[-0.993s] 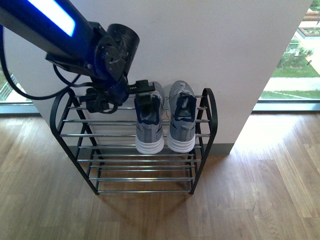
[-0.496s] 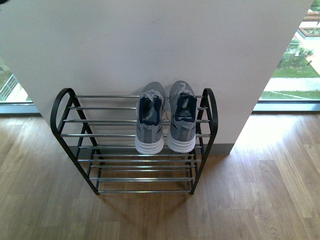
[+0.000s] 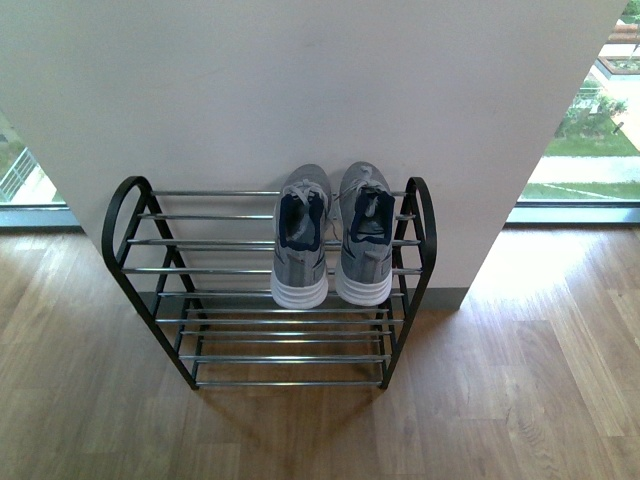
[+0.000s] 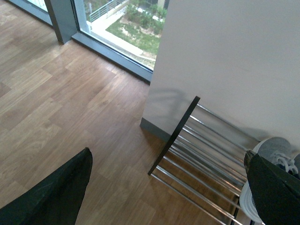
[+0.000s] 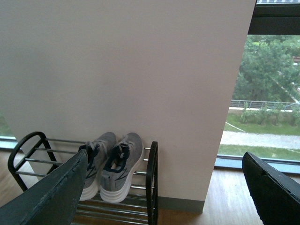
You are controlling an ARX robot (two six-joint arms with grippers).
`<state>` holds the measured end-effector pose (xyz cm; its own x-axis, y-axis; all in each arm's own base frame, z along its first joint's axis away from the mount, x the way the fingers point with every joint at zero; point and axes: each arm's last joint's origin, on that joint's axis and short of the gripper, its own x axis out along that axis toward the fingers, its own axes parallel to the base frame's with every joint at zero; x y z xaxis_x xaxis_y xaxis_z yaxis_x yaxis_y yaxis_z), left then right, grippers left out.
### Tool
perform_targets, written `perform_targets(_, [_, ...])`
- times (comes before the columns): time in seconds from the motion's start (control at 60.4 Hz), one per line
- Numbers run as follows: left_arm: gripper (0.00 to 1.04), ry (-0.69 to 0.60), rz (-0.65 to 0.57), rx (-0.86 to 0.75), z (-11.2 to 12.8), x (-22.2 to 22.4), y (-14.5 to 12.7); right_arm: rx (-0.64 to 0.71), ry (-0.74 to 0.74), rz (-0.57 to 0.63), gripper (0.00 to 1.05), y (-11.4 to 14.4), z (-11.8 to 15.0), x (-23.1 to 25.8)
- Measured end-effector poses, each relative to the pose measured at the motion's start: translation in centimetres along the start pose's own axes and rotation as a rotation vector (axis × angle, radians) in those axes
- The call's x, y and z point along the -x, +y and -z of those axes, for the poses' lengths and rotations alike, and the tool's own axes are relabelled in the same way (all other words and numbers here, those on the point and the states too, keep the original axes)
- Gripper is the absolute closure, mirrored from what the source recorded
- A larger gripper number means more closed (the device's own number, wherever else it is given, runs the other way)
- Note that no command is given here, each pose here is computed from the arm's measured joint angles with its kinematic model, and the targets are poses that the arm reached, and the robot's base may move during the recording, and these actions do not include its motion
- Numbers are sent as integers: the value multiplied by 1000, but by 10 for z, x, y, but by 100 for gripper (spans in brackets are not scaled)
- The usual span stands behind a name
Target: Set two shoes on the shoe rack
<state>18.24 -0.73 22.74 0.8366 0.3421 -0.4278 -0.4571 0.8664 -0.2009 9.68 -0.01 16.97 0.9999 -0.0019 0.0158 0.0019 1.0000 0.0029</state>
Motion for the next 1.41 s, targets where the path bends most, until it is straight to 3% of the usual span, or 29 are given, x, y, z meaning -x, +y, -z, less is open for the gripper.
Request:
perform_targets(0.099, [10, 4, 27, -17, 1, -1, 0, 0, 0, 0, 9, 0, 0, 0])
perform_targets(0.199, [26, -157, 311, -90, 11, -6, 10, 0, 0, 0, 9, 0, 0, 0])
perform_targets(0.281, [38, -292, 426, -177, 17, -1, 14, 0, 0, 0, 9, 0, 0, 0])
perform_targets(0.414, [58, -380, 445, -252, 23, 6, 19, 0, 0, 0, 9, 0, 0, 0])
perform_targets(0.711, [104, -384, 434, -289, 43, 13, 31, 0, 0, 0, 9, 0, 0, 0])
perform_targets(1.406, [103, -405, 437, -291, 66, 26, 46, 0, 0, 0, 9, 0, 0, 0])
